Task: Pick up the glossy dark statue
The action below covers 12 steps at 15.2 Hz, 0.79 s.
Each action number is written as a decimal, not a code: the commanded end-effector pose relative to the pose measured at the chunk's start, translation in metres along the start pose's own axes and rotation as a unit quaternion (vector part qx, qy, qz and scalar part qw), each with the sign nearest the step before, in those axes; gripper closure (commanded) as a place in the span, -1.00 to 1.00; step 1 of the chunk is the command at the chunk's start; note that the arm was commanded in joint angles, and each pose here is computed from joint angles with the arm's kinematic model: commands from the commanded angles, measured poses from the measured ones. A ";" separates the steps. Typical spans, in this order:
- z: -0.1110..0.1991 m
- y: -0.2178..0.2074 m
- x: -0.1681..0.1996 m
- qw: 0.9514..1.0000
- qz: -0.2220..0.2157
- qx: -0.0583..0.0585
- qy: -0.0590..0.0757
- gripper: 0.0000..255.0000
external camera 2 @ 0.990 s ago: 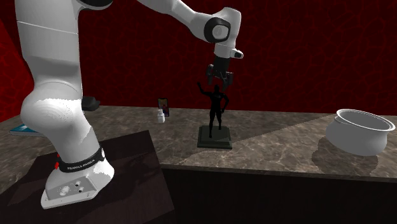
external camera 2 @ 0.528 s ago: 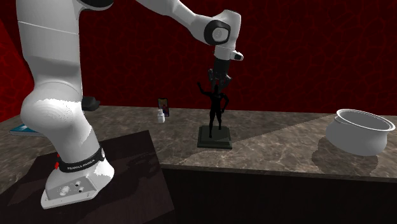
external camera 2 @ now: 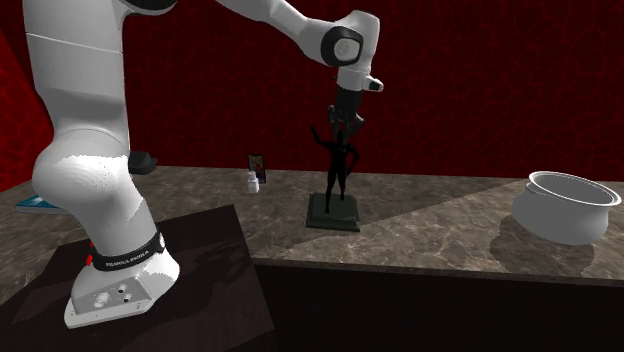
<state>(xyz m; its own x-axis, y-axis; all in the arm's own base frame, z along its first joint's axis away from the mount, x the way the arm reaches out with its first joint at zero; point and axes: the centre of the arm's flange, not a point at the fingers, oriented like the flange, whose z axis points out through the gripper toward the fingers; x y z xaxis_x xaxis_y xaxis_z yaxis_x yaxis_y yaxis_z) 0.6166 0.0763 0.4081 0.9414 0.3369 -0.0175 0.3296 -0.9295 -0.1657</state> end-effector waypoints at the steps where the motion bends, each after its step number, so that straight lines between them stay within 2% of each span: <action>1: -0.010 -0.003 0.000 1.000 0.000 0.000 0.000 1.00; 12: -0.067 -0.012 -0.001 1.000 0.000 0.000 0.000 1.00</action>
<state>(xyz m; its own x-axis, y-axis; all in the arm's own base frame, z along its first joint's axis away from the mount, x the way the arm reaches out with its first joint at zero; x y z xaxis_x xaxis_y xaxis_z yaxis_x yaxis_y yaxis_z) 0.6185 0.0778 0.4690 0.9414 0.3369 -0.0178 0.3295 -0.9295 -0.1659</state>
